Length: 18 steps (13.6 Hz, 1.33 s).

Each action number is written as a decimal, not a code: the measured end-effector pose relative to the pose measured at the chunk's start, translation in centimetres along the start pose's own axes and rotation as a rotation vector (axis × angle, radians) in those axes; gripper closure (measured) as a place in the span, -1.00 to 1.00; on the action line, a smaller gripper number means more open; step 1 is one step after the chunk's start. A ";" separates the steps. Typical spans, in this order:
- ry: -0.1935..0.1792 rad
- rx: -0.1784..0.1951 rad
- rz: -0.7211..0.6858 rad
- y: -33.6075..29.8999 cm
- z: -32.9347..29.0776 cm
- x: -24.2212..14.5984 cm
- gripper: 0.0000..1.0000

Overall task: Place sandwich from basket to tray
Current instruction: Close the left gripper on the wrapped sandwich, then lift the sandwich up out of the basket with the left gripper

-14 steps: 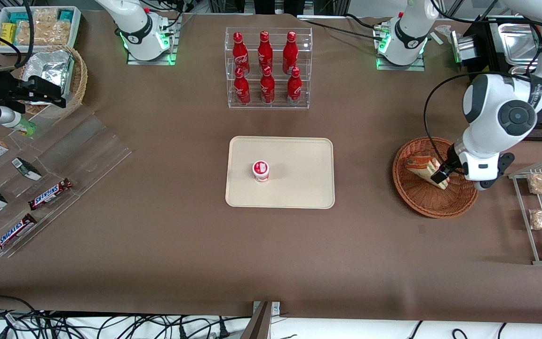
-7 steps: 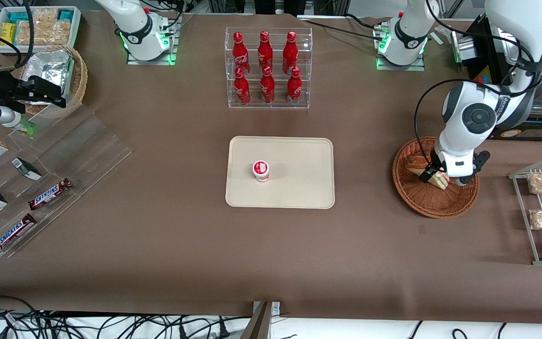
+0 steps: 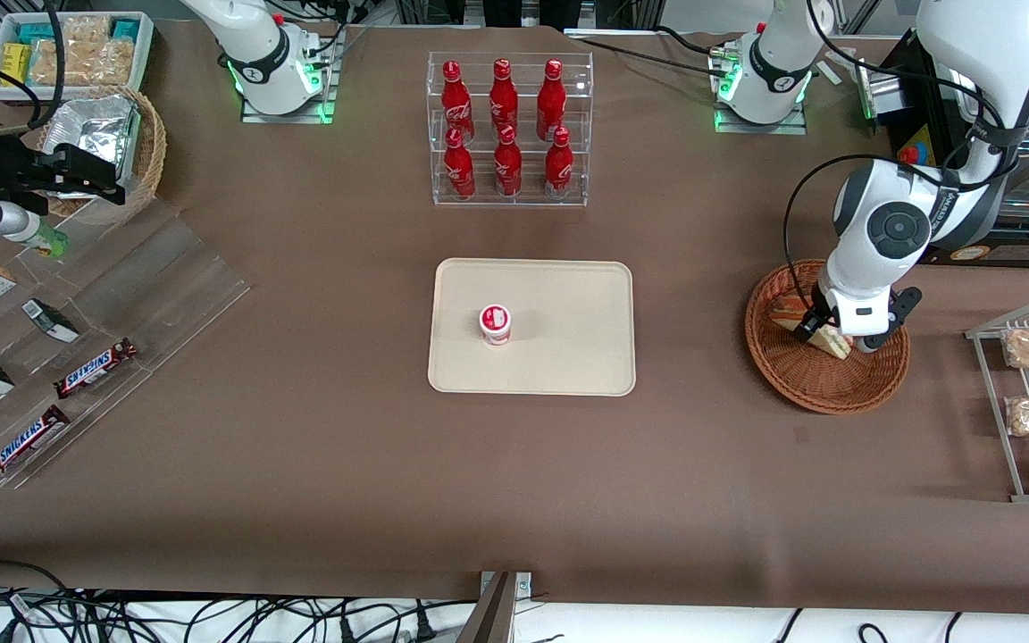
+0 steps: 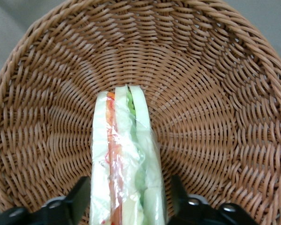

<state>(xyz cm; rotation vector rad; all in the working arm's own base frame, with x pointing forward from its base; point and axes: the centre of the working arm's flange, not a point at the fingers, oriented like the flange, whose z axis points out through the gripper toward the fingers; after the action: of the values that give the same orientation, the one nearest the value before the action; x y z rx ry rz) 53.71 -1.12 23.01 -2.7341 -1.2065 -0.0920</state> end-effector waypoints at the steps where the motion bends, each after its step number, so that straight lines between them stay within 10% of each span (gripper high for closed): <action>1: 0.000 0.000 -0.001 -0.1 0.0 0.1 -0.16; 5: 0.005 -0.005 0.000 0.1 -0.3 0.3 0.35; 18: -0.081 0.084 0.299 1.8 -17.4 7.0 0.63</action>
<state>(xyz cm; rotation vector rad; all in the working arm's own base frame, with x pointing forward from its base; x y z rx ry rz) 59.86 0.00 40.81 -2.8303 -0.7849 0.1022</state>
